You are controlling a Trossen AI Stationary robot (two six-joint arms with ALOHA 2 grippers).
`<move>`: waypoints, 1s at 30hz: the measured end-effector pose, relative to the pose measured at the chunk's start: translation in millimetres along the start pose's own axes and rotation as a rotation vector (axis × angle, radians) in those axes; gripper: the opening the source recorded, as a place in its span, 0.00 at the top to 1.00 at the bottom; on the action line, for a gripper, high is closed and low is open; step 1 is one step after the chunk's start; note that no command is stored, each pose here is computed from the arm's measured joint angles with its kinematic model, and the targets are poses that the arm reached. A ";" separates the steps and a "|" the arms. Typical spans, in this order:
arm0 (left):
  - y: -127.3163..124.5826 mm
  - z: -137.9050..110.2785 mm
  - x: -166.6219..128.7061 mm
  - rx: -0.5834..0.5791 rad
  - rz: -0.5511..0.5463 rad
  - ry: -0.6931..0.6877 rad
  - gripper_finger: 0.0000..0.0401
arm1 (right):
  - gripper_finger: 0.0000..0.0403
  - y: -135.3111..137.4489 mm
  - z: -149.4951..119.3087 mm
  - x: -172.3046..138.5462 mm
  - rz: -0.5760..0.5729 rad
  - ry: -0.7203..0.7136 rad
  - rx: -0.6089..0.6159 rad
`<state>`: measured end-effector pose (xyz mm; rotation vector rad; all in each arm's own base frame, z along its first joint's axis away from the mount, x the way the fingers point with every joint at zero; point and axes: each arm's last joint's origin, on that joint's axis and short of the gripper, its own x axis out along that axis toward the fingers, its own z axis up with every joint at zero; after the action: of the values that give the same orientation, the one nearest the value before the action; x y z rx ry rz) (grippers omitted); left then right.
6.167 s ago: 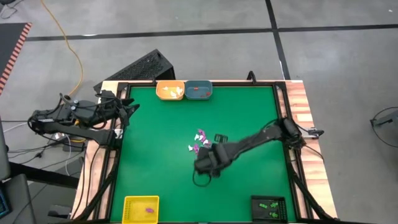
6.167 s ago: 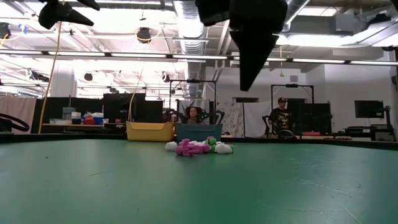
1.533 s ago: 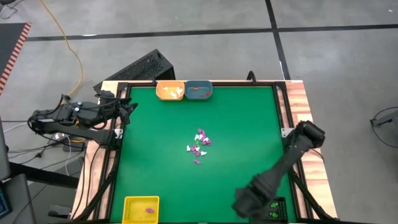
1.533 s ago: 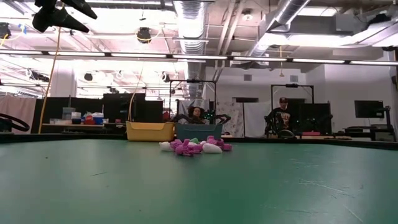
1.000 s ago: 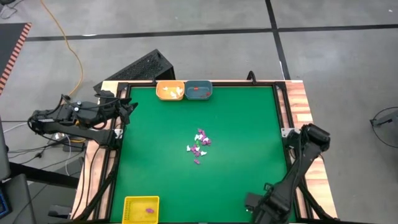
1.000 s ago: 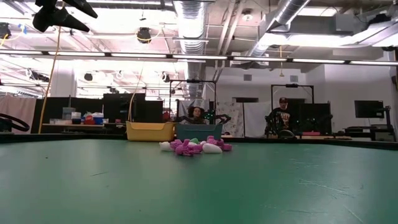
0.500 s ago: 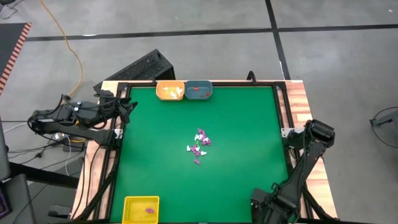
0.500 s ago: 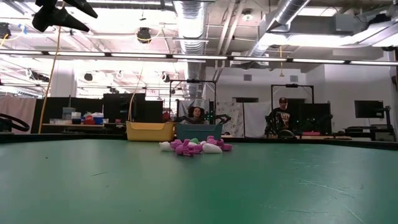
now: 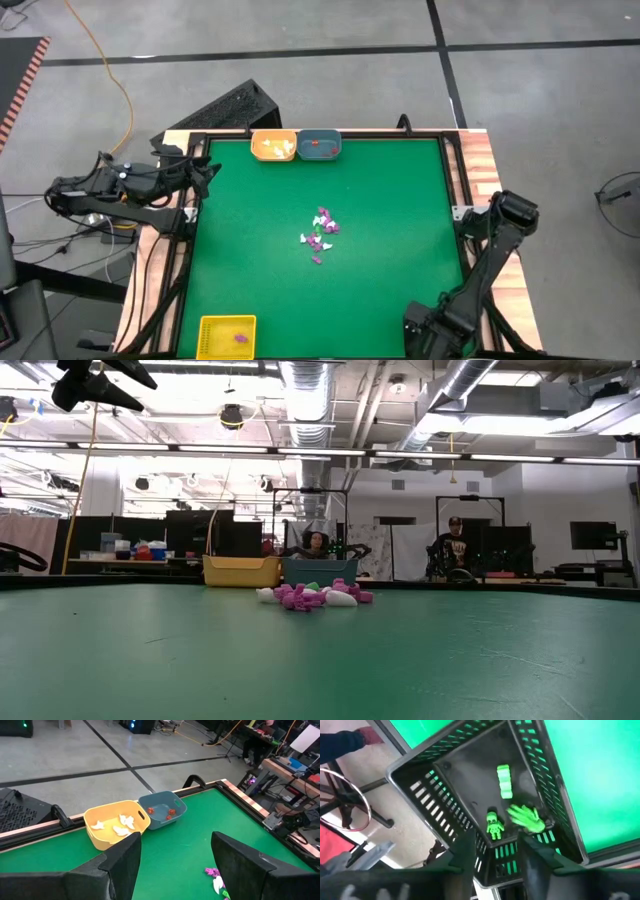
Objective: Sort Halloween decoration
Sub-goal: Put the green skeleton into the black bin
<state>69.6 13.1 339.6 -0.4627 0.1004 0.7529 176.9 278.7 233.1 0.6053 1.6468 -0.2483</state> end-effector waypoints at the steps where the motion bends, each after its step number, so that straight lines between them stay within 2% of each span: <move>1: 0.0 0.0 0.1 0.001 0.001 0.000 0.42 | 0.63 -0.2 2.0 -0.4 -0.001 0.000 -0.001; 5: 0.2 -0.1 0.0 0.002 0.002 0.001 0.42 | 0.58 -0.7 18.8 -3.6 0.009 -0.028 -0.015; 8: 0.1 -0.2 0.0 0.003 0.002 0.001 0.42 | 0.57 -2.4 46.6 -12.8 0.030 -0.112 -0.014; 13: 0.1 -0.2 0.0 0.003 0.000 0.003 0.42 | 0.57 -10.5 108.7 -38.7 0.031 -0.341 -0.041; 19: 0.0 -0.3 0.0 0.003 -0.003 0.005 0.42 | 0.58 -39.0 191.4 -62.9 0.003 -0.666 0.103; 24: 0.2 -0.5 0.0 0.005 -0.002 0.007 0.42 | 0.59 -58.6 244.4 -75.7 0.064 -0.825 0.116; 30: 0.4 -0.8 0.0 0.008 -0.001 0.010 0.42 | 0.59 -75.3 281.9 -70.3 0.050 -0.877 0.133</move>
<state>69.4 13.0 338.7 -0.4587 0.1124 0.7490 382.6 60.1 238.0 0.5260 0.7722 -0.5059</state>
